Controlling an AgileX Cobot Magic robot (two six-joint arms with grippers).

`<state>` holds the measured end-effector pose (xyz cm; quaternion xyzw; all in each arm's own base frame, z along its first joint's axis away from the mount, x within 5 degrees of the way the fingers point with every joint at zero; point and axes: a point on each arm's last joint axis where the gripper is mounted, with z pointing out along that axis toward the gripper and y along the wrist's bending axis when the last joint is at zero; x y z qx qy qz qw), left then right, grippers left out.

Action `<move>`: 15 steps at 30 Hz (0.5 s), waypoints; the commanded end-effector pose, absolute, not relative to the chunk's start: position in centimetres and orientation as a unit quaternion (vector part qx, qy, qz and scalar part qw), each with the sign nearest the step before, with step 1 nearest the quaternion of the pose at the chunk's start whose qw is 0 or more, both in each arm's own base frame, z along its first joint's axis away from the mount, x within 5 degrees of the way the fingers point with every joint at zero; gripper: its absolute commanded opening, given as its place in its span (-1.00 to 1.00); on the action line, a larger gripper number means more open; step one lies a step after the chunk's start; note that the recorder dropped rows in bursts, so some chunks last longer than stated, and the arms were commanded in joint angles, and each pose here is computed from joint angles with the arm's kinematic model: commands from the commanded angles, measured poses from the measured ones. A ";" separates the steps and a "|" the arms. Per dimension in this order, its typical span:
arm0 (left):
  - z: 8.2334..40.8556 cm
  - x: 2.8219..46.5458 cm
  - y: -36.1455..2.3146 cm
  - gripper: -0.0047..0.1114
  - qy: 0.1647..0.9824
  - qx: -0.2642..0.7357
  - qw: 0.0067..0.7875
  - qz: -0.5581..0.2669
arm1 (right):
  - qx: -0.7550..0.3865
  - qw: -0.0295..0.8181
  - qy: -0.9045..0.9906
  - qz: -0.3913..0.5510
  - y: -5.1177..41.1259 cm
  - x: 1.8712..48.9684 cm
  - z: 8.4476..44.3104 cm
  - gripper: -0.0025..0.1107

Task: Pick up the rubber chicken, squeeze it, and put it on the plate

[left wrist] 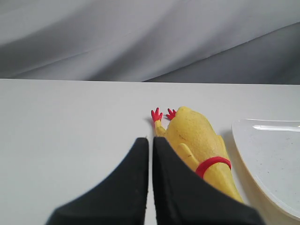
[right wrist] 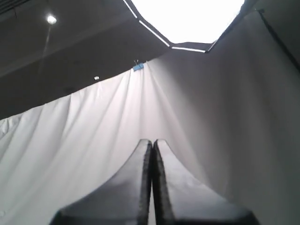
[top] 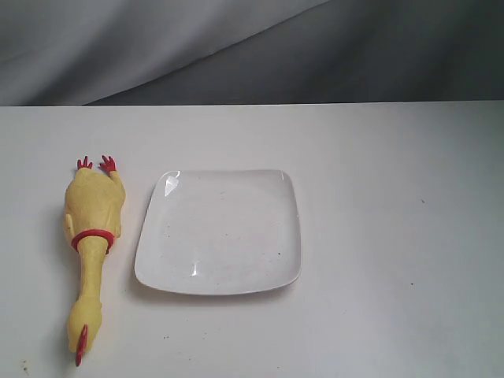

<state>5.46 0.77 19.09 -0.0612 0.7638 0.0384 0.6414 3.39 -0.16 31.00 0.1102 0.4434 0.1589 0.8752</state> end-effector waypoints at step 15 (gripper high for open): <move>18.9 5.4 0.8 -0.82 0.765 -0.061 0.640 0.040 | -0.072 0.526 0.847 0.030 0.2 19.7 45.6 -0.96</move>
